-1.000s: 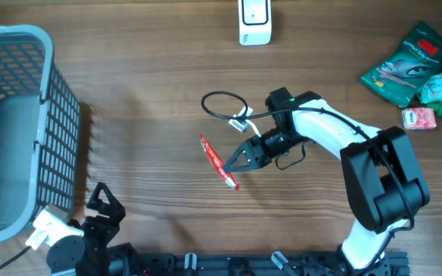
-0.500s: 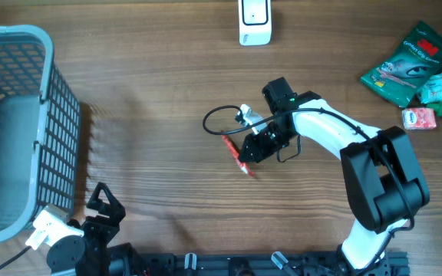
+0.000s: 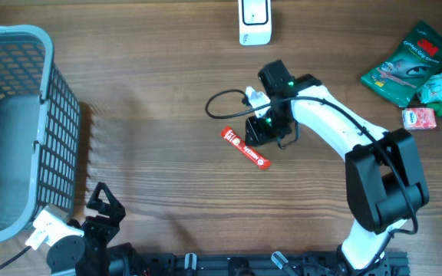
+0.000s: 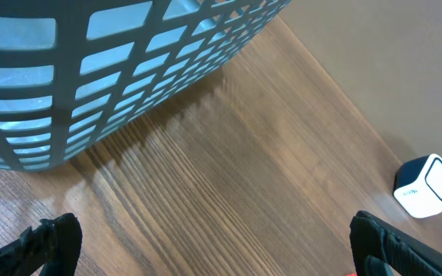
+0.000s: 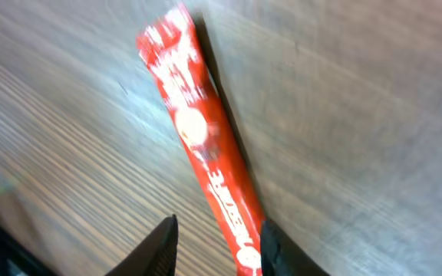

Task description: Scan the item barcode

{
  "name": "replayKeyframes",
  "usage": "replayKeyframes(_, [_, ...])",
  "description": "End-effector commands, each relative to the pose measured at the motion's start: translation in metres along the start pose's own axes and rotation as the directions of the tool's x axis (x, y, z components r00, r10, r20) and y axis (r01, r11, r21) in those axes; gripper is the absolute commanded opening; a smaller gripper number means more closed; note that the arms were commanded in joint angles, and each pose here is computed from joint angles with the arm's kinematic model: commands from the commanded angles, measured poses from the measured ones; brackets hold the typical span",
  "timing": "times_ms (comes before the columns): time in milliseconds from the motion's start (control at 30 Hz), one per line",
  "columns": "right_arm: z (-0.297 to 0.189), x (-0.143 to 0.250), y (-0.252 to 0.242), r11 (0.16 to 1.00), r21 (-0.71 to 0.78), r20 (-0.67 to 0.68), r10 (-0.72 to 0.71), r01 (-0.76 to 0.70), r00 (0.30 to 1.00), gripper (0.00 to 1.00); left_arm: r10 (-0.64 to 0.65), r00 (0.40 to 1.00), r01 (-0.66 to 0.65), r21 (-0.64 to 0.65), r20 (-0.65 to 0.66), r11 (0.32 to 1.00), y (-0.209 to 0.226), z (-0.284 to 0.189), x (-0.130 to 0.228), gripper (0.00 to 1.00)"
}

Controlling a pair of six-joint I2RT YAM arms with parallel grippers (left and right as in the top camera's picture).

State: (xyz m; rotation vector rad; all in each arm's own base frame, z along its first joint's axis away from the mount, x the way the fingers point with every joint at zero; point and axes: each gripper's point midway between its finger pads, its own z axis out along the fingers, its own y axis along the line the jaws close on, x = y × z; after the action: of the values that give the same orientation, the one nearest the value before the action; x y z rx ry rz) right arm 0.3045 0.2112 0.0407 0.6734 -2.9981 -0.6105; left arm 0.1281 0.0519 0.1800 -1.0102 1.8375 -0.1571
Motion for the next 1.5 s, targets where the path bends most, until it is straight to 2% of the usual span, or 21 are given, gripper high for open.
replayKeyframes(0, [0.006,-0.005,0.008,0.996,0.053,-0.006,-0.076,0.076,0.997,0.45,-0.007,1.000,0.007,-0.010,0.010,1.000,0.002,0.000,-0.001,1.00])
replayKeyframes(167, [0.012,0.006,0.007,0.979,0.186,-0.051,-0.080,0.089,0.995,0.48,-0.007,1.000,0.007,-0.010,0.010,1.000,0.002,0.000,-0.001,1.00])
replayKeyframes(333, [0.020,0.009,0.002,0.882,0.430,-0.078,-0.174,0.191,0.982,0.54,-0.007,1.000,0.007,-0.010,0.010,1.000,0.002,0.000,-0.001,1.00])
replayKeyframes(600, [0.038,0.022,-0.012,0.840,0.499,-0.093,-0.190,0.211,0.977,0.53,-0.007,1.000,0.007,-0.010,0.010,1.000,0.002,0.000,-0.001,1.00])
replayKeyframes(667, [0.038,0.019,-0.021,0.815,0.546,-0.072,-0.182,0.191,0.981,0.54,-0.007,1.000,0.007,-0.010,0.010,1.000,0.002,0.000,-0.001,1.00])
replayKeyframes(833, [0.043,0.016,-0.024,0.812,0.551,-0.064,-0.190,0.194,0.980,0.57,-0.007,1.000,0.007,-0.010,0.010,1.000,0.002,0.000,-0.001,1.00])
replayKeyframes(1000, [0.058,0.026,-0.032,0.807,0.554,-0.121,-0.166,0.205,0.979,0.50,-0.007,1.000,0.007,-0.010,0.010,1.000,0.002,0.000,-0.001,1.00])
replayKeyframes(1133, [0.067,0.037,-0.039,0.804,0.557,-0.169,-0.138,0.210,0.976,0.36,-0.007,1.000,0.007,-0.010,0.010,1.000,0.002,0.000,-0.001,1.00])
replayKeyframes(1233, [0.067,0.041,-0.040,0.805,0.563,-0.170,-0.109,0.187,0.979,0.30,-0.007,1.000,0.007,-0.010,0.010,1.000,0.002,0.000,-0.001,1.00])
replayKeyframes(1467, [0.058,0.042,-0.052,0.757,0.642,-0.133,-0.048,0.123,0.990,0.30,-0.007,1.000,0.007,-0.010,0.010,1.000,0.002,0.000,-0.001,1.00])
